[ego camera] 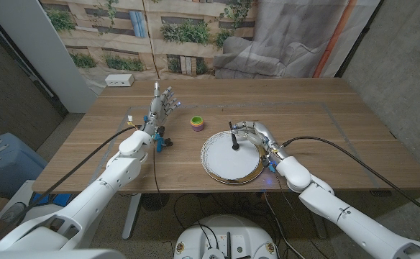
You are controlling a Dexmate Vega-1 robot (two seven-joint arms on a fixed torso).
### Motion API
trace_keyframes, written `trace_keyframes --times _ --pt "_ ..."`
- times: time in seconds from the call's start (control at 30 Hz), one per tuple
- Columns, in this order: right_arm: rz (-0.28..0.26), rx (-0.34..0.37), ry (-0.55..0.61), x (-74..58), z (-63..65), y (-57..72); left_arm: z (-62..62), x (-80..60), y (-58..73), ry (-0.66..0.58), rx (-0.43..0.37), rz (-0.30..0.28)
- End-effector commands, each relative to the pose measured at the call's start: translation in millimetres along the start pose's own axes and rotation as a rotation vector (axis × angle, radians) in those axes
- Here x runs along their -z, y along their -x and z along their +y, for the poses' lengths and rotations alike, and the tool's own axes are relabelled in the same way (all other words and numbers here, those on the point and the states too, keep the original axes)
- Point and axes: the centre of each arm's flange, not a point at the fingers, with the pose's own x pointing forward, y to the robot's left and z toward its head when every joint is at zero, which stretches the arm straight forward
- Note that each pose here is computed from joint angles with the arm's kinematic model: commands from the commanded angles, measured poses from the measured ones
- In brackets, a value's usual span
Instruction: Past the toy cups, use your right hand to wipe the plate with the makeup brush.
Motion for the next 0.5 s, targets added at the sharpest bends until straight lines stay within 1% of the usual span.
trace_keyframes --times 0.03,0.5 --pt "-0.006 -0.013 -0.016 0.4 4.4 -6.1 0.0 0.0 0.1 0.000 0.000 0.000" --pt "-0.015 -0.021 -0.023 1.9 5.7 -9.4 0.0 0.0 0.1 0.000 0.000 0.000"
